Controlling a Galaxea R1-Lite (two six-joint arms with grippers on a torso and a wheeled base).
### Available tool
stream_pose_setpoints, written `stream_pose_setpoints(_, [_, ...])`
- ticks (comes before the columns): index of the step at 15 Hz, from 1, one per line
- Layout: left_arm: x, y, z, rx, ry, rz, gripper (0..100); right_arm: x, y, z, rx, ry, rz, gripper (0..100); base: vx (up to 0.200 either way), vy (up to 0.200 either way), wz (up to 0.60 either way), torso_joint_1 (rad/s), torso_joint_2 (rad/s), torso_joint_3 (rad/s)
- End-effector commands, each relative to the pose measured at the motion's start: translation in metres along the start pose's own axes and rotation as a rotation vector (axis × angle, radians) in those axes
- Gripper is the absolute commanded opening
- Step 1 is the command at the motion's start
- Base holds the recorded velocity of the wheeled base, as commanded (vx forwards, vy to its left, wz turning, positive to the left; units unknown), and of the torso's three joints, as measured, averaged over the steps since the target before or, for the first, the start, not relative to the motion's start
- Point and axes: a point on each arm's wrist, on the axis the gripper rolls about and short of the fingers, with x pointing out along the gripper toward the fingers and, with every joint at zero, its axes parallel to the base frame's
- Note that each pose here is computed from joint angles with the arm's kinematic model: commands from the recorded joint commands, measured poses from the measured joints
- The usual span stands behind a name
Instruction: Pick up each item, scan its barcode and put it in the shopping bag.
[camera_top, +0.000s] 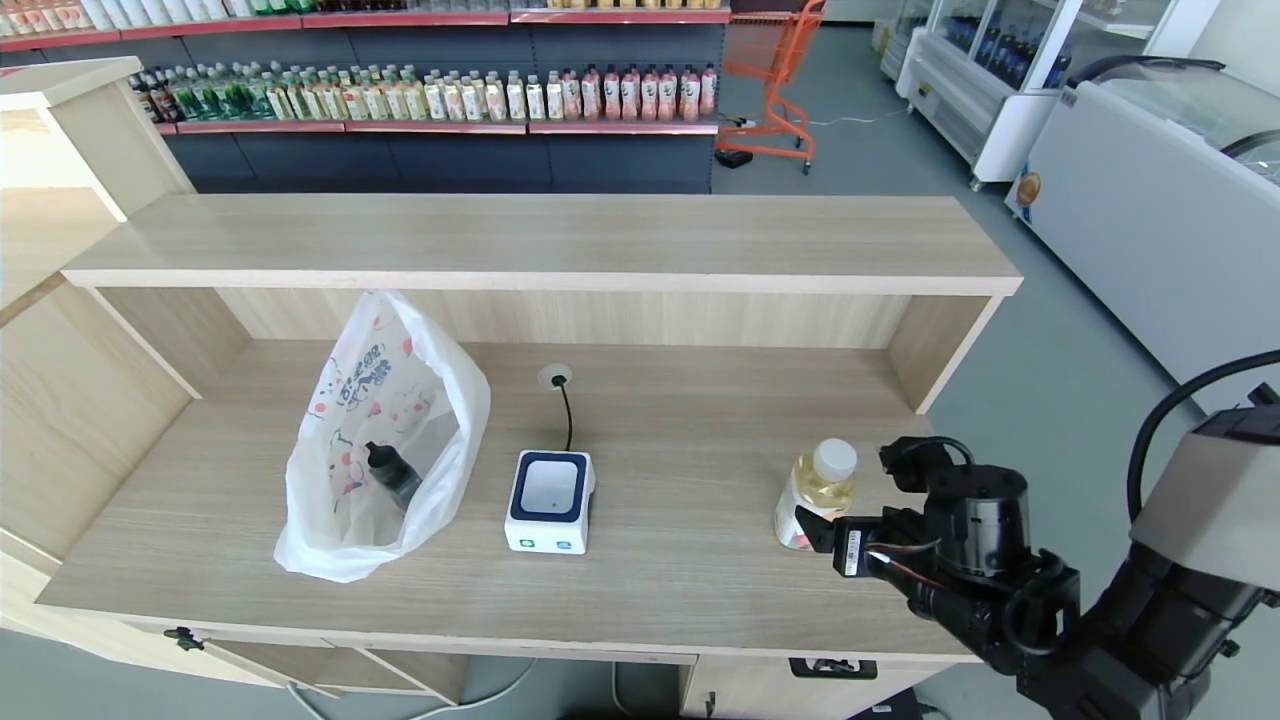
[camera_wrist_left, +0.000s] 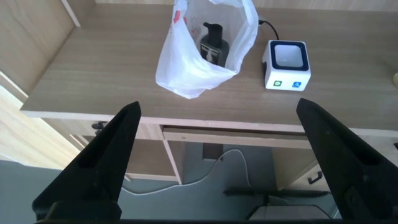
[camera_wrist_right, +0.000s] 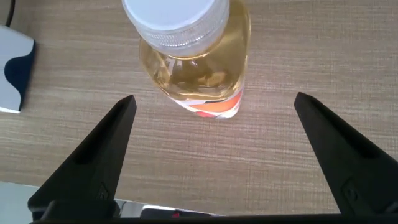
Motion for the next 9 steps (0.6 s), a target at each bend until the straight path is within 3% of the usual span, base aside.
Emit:
stream_pose_setpoints(1, [0.000, 0.000, 0.000, 0.000, 0.000, 0.001, 100, 0.010, 0.002, -0.006, -0.021, 0.002, 0.000, 100, 0.000, 0.000, 0.00, 0.000, 0.00, 0.000])
stream_pose_setpoints(9, [0.000, 0.000, 0.000, 0.000, 0.000, 0.001, 100, 0.046, 0.012, -0.015, -0.051, -0.088, 0.033, 100, 0.000, 0.000, 0.00, 0.000, 0.00, 0.000])
